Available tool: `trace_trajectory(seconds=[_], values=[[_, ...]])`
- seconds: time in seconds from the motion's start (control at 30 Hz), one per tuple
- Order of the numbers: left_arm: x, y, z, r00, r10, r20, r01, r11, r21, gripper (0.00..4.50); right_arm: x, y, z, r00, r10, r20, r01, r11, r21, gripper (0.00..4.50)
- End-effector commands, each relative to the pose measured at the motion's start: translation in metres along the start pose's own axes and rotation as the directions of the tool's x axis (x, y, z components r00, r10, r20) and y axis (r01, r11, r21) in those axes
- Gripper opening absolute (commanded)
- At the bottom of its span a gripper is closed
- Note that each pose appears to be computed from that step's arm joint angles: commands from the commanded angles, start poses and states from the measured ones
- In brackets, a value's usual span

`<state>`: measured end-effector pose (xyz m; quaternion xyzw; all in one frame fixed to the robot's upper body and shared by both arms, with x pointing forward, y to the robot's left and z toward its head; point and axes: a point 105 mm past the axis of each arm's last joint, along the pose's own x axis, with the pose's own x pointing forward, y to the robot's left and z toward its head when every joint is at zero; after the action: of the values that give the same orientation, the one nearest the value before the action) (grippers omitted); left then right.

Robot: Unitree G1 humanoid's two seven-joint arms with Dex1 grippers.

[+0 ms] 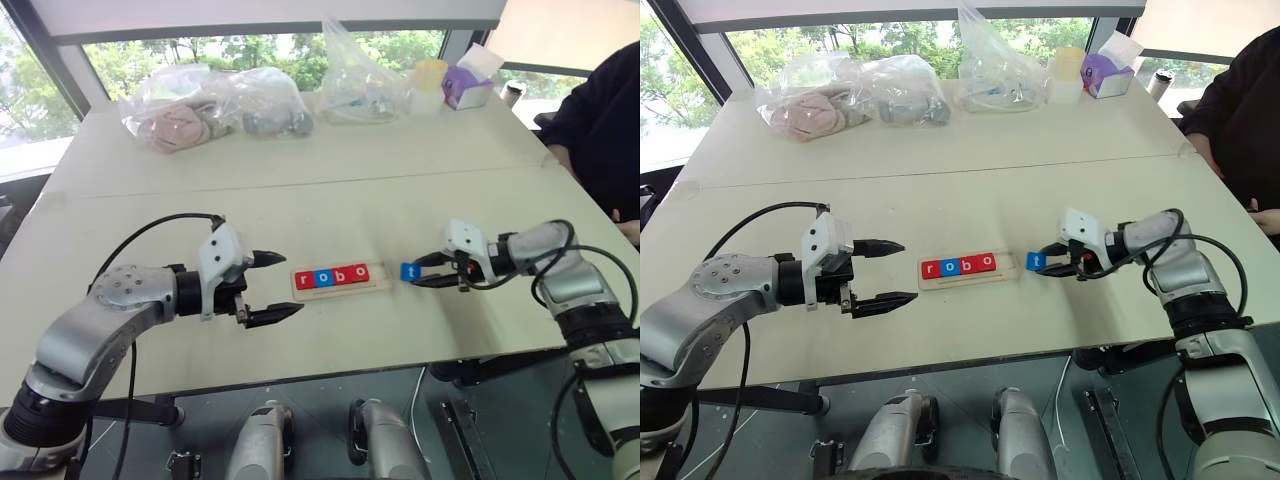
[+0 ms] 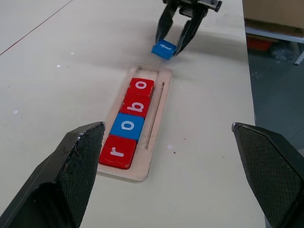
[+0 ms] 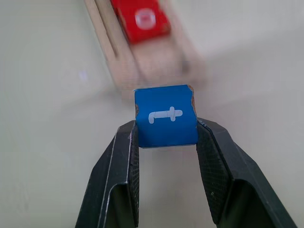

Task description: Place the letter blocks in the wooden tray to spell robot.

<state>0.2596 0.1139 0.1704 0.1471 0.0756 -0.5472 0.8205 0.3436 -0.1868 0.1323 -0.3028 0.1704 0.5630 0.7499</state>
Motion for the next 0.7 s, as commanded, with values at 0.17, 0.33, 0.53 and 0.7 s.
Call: trace_trajectory(seconds=[0.17,0.33,0.53,0.7], values=[[-0.005,-0.001,0.01,1.0,0.015,0.02,-0.016,0.999,0.042,4.5,0.024,-0.001,0.025,0.998,0.067,0.015,-0.065,0.994,-0.086,1.11],[-0.006,-0.002,0.009,0.999,0.027,0.02,-0.028,0.999,0.037,4.5,0.031,-0.005,0.028,0.997,0.076,0.011,-0.075,0.992,-0.099,1.11],[-0.007,-0.004,0.009,0.999,0.035,0.02,-0.036,0.999,0.033,4.5,0.03,-0.008,0.024,0.996,0.082,-0.017,-0.083,0.99,-0.116,1.11],[-0.006,-0.004,0.009,0.999,0.037,0.024,-0.037,0.999,0.031,4.5,0.029,-0.01,0.022,0.996,0.086,-0.035,-0.09,0.988,-0.127,1.11]])
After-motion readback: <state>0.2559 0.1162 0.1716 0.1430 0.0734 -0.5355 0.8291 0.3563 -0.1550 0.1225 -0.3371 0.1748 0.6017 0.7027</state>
